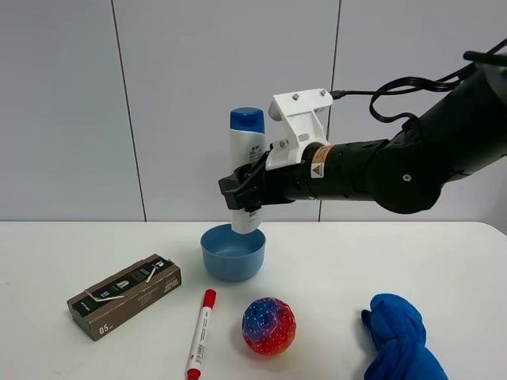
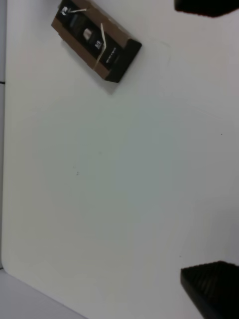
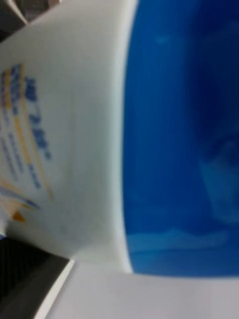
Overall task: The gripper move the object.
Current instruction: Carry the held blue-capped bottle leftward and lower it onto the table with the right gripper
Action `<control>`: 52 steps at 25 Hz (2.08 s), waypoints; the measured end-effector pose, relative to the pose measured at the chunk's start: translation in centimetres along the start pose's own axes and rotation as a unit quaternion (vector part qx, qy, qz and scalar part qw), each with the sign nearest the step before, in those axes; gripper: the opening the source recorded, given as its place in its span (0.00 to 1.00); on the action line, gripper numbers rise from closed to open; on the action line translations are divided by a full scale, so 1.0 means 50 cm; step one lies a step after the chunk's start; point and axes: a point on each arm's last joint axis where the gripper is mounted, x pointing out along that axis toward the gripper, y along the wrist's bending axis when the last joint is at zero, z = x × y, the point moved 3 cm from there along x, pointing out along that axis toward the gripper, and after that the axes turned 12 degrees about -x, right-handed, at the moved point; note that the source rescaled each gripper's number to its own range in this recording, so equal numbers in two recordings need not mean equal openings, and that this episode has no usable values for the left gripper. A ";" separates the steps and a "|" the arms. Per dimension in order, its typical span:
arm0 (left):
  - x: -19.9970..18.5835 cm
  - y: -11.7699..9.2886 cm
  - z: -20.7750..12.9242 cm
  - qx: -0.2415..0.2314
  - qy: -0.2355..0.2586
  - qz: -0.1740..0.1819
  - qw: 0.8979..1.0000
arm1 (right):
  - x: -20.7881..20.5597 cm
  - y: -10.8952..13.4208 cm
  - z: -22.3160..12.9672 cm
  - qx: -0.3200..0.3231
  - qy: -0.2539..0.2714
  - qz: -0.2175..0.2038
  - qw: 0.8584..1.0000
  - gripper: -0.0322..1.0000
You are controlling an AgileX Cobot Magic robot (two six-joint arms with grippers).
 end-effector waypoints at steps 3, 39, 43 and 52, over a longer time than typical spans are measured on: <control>0.000 0.000 0.000 0.000 0.000 0.000 1.000 | 0.004 0.039 0.013 0.002 0.003 0.020 1.000 0.04; 0.000 0.000 0.000 0.000 0.000 0.000 1.000 | 0.116 0.207 0.168 -0.023 -0.045 0.100 0.994 0.04; 0.000 0.000 0.000 0.000 0.000 0.000 1.000 | 0.167 0.226 0.133 -0.023 -0.031 0.104 0.994 0.04; 0.000 0.000 0.000 0.000 0.000 0.000 1.000 | 0.234 0.235 0.140 -0.036 -0.056 0.099 0.993 0.04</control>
